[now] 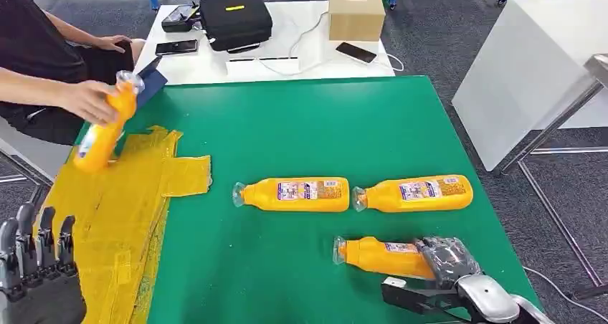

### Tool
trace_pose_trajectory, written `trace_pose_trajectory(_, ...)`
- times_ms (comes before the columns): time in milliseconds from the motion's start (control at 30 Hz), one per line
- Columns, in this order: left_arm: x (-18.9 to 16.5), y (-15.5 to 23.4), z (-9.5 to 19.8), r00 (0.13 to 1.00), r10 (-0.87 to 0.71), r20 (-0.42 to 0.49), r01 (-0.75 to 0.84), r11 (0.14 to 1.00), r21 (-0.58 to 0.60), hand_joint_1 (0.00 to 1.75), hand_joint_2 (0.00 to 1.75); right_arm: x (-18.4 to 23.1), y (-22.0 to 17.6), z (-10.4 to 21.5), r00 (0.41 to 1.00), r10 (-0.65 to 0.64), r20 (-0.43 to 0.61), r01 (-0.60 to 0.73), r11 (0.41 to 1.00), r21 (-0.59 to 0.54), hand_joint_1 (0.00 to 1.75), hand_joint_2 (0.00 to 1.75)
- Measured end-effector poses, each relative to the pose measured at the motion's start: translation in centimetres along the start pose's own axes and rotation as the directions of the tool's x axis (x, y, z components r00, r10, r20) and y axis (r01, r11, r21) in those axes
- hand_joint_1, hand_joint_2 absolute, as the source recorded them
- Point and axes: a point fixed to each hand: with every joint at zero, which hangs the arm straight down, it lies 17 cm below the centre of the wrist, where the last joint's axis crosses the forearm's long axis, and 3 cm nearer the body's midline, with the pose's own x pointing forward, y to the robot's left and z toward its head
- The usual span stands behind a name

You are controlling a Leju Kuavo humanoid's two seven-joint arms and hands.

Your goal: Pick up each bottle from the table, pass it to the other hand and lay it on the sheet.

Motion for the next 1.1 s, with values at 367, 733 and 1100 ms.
trace_pose_trajectory(367,-4.0,1.7,2.1,0.968,0.117,-0.22,-0.084,0.984,0.156,0.0,1.75,13.0,-10.7,2.7,0.751,-0.439,0.493,0.579,0.797,-0.173,1.75,1.75)
trace_pose_trajectory(733,-6.8,1.5,4.2,0.92,0.224,-0.321,-0.129,0.948,0.29,0.0,1.75,20.2,-22.6,7.6,0.491,-0.392,0.778,0.773,0.608,-0.181,1.75,1.75)
trace_pose_trajectory(1100,-8.0,-3.0,3.4,0.871,0.375,-0.317,-0.303,0.918,0.256,0.0,1.75,27.6,-26.4,7.2,0.345,-0.435,0.832,0.807,0.59,-0.027,1.75,1.75)
